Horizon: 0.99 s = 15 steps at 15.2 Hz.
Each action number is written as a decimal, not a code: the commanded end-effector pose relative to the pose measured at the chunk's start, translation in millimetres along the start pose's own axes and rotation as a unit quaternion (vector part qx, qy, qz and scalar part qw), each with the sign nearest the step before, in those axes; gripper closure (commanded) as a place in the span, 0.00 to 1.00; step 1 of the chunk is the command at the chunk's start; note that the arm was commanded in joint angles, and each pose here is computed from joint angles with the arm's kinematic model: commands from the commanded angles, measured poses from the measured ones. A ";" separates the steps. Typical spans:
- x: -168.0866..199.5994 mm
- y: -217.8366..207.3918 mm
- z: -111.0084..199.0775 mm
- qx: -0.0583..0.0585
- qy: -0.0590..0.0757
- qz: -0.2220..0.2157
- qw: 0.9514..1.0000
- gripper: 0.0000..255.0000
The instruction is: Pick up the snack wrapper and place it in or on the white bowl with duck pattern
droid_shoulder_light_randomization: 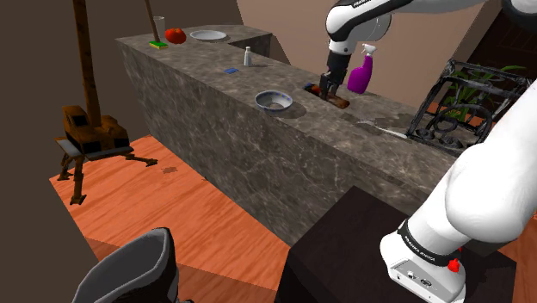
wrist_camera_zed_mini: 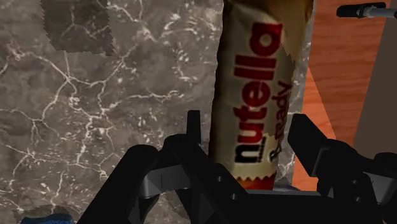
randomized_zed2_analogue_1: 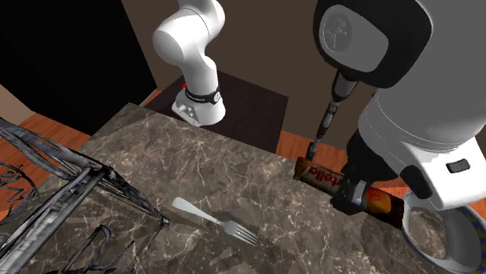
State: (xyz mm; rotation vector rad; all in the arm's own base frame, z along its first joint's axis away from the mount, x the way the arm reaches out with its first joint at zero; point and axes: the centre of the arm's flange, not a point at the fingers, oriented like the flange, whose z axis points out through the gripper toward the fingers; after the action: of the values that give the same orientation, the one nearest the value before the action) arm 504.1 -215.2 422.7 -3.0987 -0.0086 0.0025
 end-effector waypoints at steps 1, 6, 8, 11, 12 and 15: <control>25.4 -7.2 0.6 0.000 0.000 0.000 1.000 1.00; 87.8 -28.7 1.1 0.000 0.000 0.000 1.000 1.00; 112.8 -37.3 1.3 0.000 0.000 0.000 1.000 1.00; 150.2 -50.2 1.6 0.000 0.000 0.000 1.000 1.00; 162.7 -54.5 1.8 0.000 0.000 0.000 1.000 1.00; 200.1 -67.4 2.1 0.000 0.000 0.000 1.000 1.00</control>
State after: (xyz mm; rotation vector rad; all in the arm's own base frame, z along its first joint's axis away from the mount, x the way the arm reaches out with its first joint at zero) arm 692.3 -152.9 423.8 -3.0987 -0.0066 0.0020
